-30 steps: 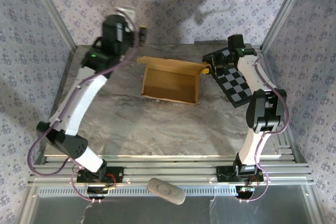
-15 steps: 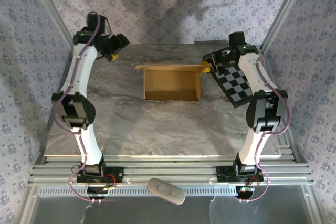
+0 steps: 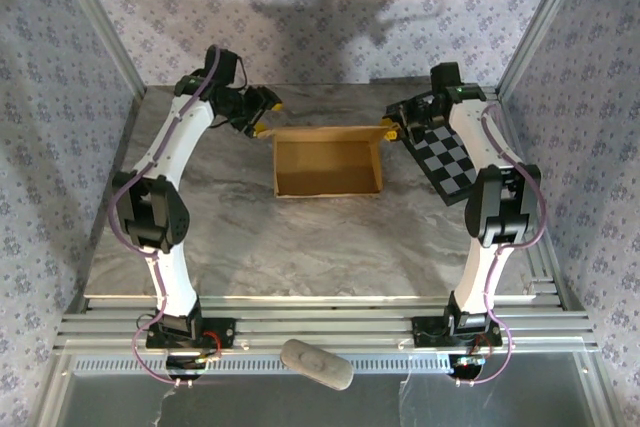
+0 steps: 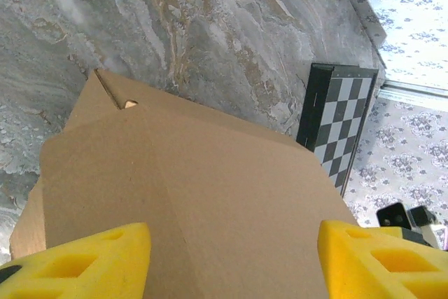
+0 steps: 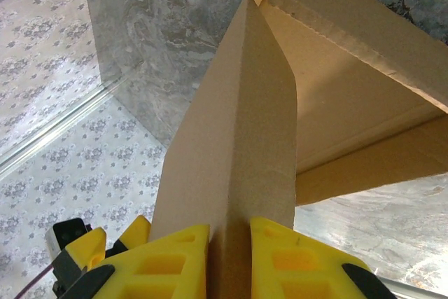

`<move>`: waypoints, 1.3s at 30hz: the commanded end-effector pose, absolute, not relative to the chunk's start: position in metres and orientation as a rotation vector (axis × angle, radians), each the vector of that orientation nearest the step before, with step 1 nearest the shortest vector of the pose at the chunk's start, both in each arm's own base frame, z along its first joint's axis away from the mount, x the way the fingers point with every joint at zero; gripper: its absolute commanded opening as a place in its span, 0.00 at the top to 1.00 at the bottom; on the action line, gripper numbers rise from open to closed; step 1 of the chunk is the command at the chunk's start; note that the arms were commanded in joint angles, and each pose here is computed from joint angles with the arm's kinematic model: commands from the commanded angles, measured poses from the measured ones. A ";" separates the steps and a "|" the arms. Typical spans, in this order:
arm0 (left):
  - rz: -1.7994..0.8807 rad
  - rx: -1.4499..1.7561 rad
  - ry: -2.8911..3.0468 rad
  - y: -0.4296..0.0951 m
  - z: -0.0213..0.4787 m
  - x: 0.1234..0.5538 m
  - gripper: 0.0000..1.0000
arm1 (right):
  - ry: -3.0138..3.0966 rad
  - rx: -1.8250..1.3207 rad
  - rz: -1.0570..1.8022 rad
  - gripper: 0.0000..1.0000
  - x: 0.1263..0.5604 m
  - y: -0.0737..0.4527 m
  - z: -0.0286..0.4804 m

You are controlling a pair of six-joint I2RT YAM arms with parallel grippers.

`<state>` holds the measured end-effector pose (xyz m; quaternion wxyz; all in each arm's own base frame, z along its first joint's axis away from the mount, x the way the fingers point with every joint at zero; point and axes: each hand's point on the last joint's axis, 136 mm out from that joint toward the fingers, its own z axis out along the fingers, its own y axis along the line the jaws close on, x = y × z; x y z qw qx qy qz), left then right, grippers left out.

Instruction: Fold the paper box

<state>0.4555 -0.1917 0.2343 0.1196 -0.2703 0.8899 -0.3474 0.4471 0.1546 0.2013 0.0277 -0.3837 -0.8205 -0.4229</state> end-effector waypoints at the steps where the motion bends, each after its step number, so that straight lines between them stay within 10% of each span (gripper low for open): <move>1: -1.095 -0.828 2.539 -0.193 0.260 0.451 0.38 | -2.560 -1.153 -1.325 1.00 0.451 0.157 0.208; 33: -1.394 -1.262 2.341 -0.227 0.250 0.442 0.35 | -2.560 -1.198 -1.339 1.00 0.459 0.167 0.200; 39: -1.015 -1.169 2.461 -0.165 0.246 0.433 0.31 | -2.552 -1.219 -1.337 1.00 0.461 0.161 0.197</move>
